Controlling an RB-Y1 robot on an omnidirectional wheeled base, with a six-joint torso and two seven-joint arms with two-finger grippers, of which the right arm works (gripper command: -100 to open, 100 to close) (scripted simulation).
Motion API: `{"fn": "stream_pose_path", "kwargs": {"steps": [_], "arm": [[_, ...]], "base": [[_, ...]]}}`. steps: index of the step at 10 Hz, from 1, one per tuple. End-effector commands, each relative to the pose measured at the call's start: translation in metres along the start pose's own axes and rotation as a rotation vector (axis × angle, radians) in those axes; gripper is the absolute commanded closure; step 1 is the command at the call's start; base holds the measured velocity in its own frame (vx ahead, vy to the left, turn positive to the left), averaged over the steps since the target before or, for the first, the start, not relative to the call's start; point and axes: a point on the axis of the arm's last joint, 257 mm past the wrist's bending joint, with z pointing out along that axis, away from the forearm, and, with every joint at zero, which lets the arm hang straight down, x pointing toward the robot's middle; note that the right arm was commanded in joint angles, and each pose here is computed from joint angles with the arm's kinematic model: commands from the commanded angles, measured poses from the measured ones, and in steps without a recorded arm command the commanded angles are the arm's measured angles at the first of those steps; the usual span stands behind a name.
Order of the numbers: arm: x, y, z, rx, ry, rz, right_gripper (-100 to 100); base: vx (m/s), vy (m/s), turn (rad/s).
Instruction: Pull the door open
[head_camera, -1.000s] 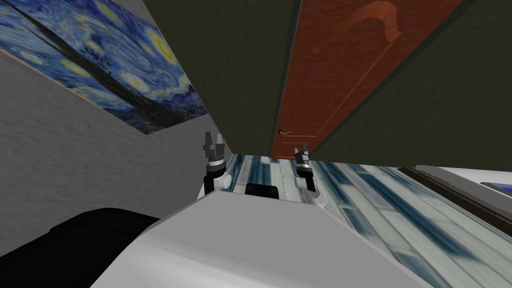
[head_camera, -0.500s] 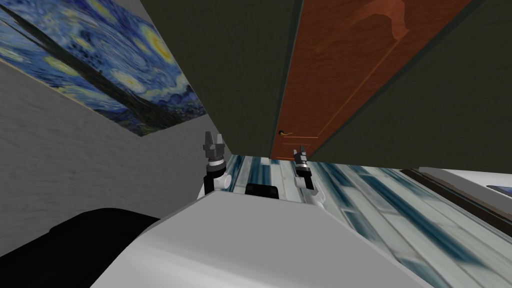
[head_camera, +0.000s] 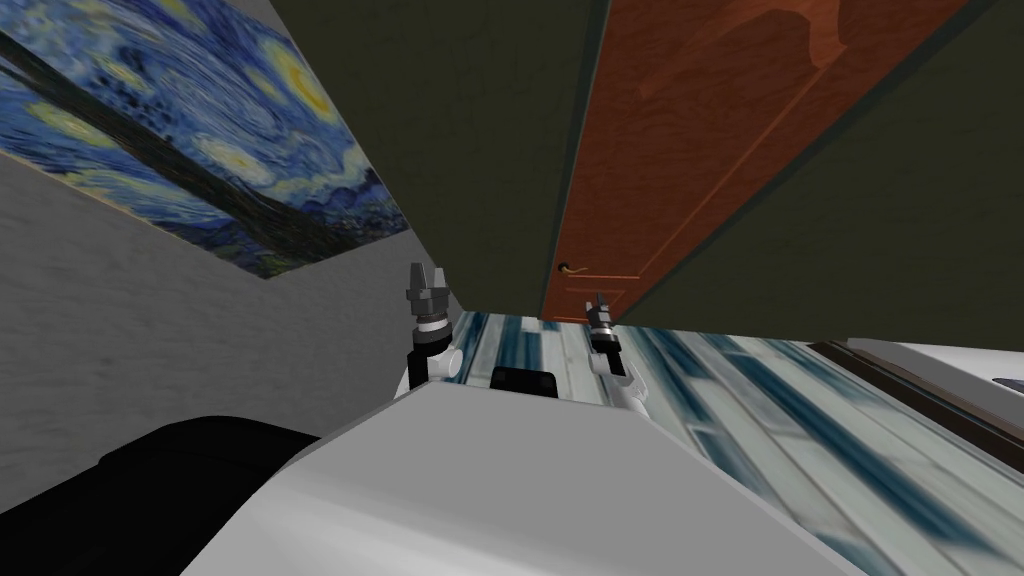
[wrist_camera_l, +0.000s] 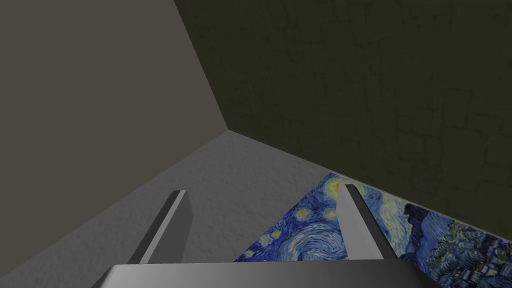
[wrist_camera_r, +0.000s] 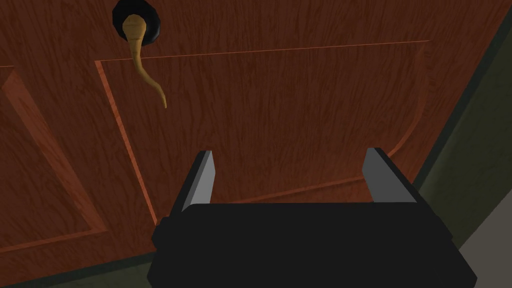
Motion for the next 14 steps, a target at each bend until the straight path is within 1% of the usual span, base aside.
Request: {"fn": "stream_pose_path", "kwargs": {"steps": [1, 3, 4, 5, 10, 14], "arm": [[-0.002, -0.011, 0.0009, 0.021, 0.003, -0.006, -100], [-0.005, -0.026, 0.0019, 0.048, 0.006, -0.014, -100], [-0.006, -0.031, 0.0036, 0.056, 0.008, -0.019, -100], [-0.006, -0.034, 0.0020, 0.063, 0.007, -0.018, -100], [-0.013, -0.068, 0.0020, 0.130, 0.012, -0.032, -100], [-0.018, -0.090, 0.0008, 0.178, 0.015, -0.040, -100]], "base": [[0.080, -0.012, 0.002], [0.103, -0.005, 0.004], [0.111, 0.006, 0.000], [0.065, 0.000, 0.002], [0.078, 0.000, 0.002], [0.105, -0.004, 0.002]]}}
